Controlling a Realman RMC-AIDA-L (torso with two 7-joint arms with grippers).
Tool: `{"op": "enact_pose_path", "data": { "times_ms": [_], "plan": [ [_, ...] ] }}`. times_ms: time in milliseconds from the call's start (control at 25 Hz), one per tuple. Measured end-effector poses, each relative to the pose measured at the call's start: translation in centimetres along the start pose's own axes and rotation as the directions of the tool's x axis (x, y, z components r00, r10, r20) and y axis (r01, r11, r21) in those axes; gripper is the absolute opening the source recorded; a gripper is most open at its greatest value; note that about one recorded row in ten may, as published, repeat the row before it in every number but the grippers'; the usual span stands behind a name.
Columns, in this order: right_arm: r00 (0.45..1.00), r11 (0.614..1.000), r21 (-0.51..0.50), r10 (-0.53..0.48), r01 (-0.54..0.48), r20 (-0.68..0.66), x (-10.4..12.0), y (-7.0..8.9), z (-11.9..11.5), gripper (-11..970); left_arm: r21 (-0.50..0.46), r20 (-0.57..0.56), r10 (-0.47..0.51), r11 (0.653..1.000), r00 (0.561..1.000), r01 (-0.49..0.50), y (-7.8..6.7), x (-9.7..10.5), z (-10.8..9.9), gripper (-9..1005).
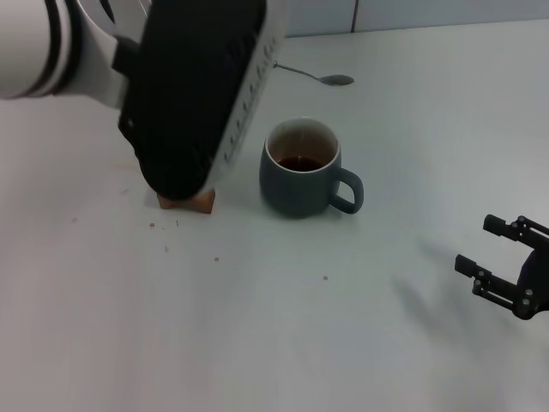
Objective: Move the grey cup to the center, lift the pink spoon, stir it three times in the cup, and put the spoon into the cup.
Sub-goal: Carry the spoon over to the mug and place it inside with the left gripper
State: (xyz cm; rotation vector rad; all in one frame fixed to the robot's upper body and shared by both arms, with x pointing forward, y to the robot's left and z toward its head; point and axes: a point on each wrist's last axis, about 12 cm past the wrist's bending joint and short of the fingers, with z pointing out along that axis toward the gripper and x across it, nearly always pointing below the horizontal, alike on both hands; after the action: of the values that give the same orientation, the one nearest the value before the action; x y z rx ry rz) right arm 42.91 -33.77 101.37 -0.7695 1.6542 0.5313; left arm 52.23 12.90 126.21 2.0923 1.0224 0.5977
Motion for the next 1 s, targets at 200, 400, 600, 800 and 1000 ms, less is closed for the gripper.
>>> {"op": "enact_pose_path", "data": {
  "times_ms": [200, 400, 600, 800, 1000],
  "plan": [
    [1.0, 1.0, 0.004, -0.001, 0.001, -0.004, 0.1, 0.1, -0.2, 702, -0.017, -0.029, 0.081, 0.997, 0.996, -0.082, -0.6, -0.9, 0.3, 164],
    [1.0, 1.0, 0.015, 0.002, -0.002, -0.005, 0.2, 0.1, -0.5, 703, 0.0, -0.024, 0.141, 0.99, 0.99, -0.141, -0.9, -1.1, 0.4, 166],
    [1.0, 1.0, 0.029, 0.008, -0.008, -0.004, 0.3, 0.2, -0.7, 703, 0.009, -0.025, 0.173, 0.985, 0.985, -0.172, -1.1, -1.0, 0.5, 168],
    [1.0, 0.999, 0.04, 0.012, -0.011, -0.012, 0.5, 0.1, -0.8, 702, -0.01, -0.043, 0.224, 0.974, 0.974, -0.225, -1.4, -0.3, 1.1, 171],
    [1.0, 0.999, 0.051, 0.015, -0.014, -0.021, 0.6, 0.0, -0.7, 702, -0.012, -0.053, 0.235, 0.972, 0.971, -0.236, -1.5, 0.2, 1.7, 173]
  ]
}}
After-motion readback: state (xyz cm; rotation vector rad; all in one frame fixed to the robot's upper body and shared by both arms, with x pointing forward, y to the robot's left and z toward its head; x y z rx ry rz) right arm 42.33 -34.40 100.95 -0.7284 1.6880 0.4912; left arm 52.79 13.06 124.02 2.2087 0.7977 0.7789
